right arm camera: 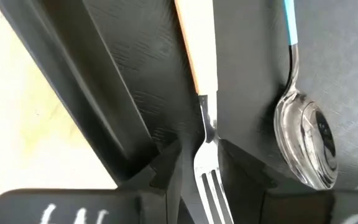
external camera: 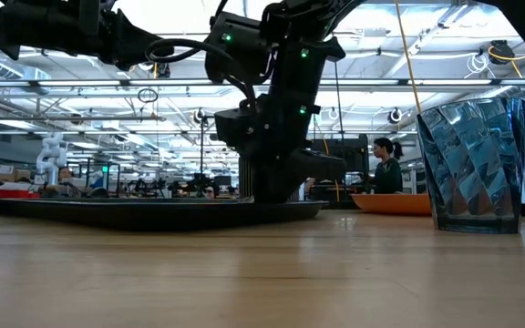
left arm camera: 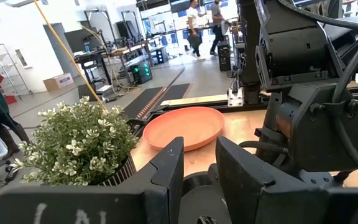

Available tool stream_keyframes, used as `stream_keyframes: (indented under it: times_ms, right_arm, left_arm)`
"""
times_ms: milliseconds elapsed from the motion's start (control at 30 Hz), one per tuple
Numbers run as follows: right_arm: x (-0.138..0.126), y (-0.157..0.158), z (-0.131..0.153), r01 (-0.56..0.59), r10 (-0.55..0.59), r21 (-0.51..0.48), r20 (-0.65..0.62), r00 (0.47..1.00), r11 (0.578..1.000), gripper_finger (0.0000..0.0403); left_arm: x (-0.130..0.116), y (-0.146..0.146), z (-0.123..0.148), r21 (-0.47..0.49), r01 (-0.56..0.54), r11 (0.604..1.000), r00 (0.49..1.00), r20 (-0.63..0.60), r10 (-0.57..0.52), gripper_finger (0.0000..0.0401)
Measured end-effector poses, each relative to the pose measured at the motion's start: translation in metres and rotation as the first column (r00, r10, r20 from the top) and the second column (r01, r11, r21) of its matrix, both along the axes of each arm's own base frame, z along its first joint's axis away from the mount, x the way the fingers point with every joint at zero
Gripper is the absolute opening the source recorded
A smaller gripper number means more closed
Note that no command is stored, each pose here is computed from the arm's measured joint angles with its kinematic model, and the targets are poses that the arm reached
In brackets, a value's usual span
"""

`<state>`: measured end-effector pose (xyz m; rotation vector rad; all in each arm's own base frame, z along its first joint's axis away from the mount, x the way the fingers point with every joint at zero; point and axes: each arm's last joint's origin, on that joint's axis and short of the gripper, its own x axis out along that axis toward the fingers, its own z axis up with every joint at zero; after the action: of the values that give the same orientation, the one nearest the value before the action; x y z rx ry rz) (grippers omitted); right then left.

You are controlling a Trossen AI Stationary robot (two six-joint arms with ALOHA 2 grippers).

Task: Pick and place plate/cup/fork/spoon on tray

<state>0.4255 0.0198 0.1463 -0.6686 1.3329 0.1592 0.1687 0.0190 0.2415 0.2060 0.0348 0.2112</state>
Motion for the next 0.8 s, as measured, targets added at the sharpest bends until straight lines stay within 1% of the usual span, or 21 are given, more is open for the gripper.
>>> stream_keyframes:
  times_ms: [200, 333, 367, 567, 800]
  right_arm:
    - [0.004, -0.008, 0.001, 0.025, -0.025, 0.006, 0.04, 0.999, 1.0, 0.0093]
    - [0.005, -0.015, -0.001, 0.021, -0.025, 0.074, 0.053, 0.998, 0.997, 0.0093]
    - [0.004, -0.016, -0.002, 0.022, -0.026, 0.078, 0.057, 0.998, 0.997, 0.0093]
    - [0.004, -0.016, -0.005, -0.018, 0.014, 0.062, 0.066, 0.998, 0.998, 0.0093]
    - [0.01, -0.011, -0.004, -0.041, 0.032, 0.066, 0.132, 0.991, 0.997, 0.0093]
  left_arm:
    - [0.0, 0.0, 0.0, 0.0, 0.0, 1.0, 1.0, 0.0, 0.0, 0.0097]
    - [0.0, 0.0, 0.0, 0.0, 0.0, 1.0, 1.0, -0.002, 0.0, 0.0097]
    - [0.0, 0.0, 0.0, 0.001, 0.0, 1.0, 1.0, -0.004, 0.0, 0.0097]
    - [0.0, 0.0, -0.001, 0.023, -0.002, 1.0, 1.0, -0.014, 0.002, 0.0097]
    - [0.0, 0.0, -0.001, 0.027, -0.009, 1.0, 1.0, -0.015, 0.01, 0.0097]
